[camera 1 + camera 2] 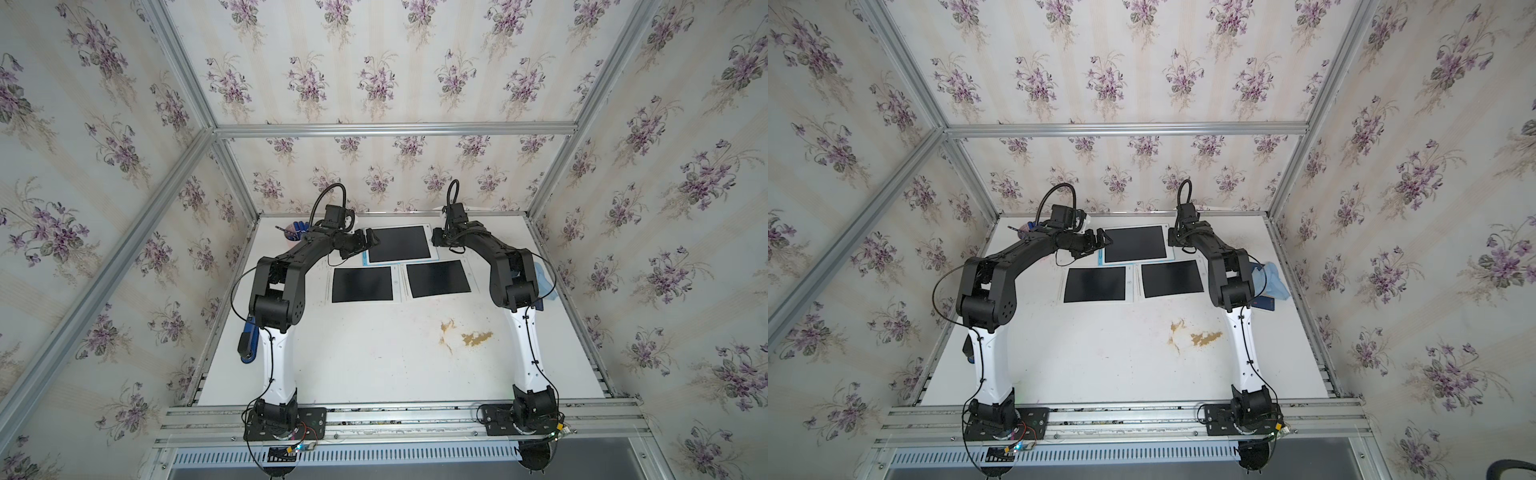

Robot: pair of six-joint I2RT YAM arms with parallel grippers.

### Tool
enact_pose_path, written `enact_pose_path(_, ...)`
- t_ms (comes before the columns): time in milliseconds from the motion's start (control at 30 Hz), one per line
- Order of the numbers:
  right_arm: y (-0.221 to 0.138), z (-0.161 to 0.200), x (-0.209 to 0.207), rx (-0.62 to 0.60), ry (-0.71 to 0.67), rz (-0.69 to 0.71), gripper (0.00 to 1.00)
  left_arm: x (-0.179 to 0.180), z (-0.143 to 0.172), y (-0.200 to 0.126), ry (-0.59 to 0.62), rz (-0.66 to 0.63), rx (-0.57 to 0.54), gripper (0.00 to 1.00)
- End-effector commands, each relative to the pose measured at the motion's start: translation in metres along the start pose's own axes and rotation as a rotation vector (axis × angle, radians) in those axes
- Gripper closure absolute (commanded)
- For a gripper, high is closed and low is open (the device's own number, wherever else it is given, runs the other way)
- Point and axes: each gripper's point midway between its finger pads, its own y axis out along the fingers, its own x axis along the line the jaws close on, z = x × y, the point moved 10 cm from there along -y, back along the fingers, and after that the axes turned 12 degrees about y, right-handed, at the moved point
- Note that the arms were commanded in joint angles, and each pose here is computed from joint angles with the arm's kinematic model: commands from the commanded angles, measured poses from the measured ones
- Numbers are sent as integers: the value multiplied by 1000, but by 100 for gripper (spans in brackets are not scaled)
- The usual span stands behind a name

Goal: Wipe the drawing tablet
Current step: Move the drawing tablet to the center of the board.

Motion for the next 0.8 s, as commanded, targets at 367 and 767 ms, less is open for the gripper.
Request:
enact_pose_path(367, 19, 36, -16, 199, 16, 94, 47, -3, -4, -3, 20, 17, -23, 0)
enact_pose_path(767, 18, 37, -15, 192, -59, 168, 47, -2, -5, -5, 17, 16, -27, 0)
